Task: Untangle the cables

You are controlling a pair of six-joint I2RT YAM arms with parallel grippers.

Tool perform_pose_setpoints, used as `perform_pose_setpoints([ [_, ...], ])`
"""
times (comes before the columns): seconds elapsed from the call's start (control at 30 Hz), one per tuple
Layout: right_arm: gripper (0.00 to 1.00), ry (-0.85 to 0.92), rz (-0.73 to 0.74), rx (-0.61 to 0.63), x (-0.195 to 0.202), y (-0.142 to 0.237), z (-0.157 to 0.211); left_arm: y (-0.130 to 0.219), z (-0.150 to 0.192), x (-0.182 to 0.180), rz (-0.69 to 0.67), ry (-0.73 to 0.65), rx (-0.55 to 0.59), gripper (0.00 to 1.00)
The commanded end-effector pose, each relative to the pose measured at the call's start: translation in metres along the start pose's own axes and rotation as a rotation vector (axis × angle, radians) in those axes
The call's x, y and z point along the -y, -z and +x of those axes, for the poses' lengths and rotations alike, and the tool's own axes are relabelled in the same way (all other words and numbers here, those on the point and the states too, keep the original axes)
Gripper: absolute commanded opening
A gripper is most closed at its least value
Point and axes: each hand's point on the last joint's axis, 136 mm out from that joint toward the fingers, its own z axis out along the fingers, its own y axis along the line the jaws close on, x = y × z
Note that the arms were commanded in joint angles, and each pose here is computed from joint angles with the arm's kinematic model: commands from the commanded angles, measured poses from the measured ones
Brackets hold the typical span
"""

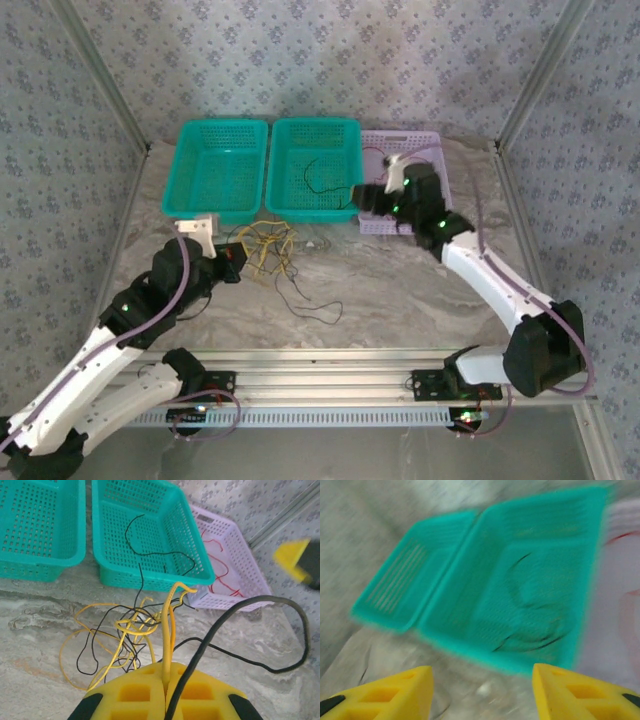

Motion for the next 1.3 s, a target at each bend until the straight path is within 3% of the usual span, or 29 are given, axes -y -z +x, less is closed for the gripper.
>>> perform_pose_setpoints([
  [0.0, 0.56, 0.079, -0.266, -0.055, -0.057, -0.001, 0.046, 0.014, -0.018, 0.004, 0.035, 0.044, 0.09, 0.0],
  [0.2, 0.56, 0.194, -0.351, -0.203, -0.092, -0.021, 0.136, 0.022, -0.019, 0.002, 0.049, 0.073, 0.113, 0.0],
  [0.4, 0.55, 0.174, -0.38, -0.223, -0.111, -0.045, 0.167, 0.022, -0.018, 0.001, 0.053, 0.087, 0.117, 0.0],
  [0.9, 0.47, 0.244, -0.252, -0.21, -0.113, -0.098, 0.182, 0.026, -0.02, 0.002, 0.057, 0.09, 0.118, 0.0],
  [0.97, 0.44, 0.244, -0.248, -0.218, -0.112, -0.1, 0.184, 0.027, -0.021, 0.002, 0.057, 0.091, 0.123, 0.0],
  [1.07, 0.31, 0.246, -0.234, -0.23, -0.107, -0.1, 0.189, 0.028, -0.021, 0.002, 0.054, 0.088, 0.123, 0.0],
  [1.17, 0.3, 0.224, -0.23, -0.235, -0.098, -0.099, 0.191, 0.031, -0.023, 0.001, 0.05, 0.085, 0.13, 0.0],
  [1.27, 0.18, 0.204, -0.23, -0.241, -0.093, -0.098, 0.193, 0.032, -0.025, 0.0, 0.042, 0.077, 0.137, 0.0],
])
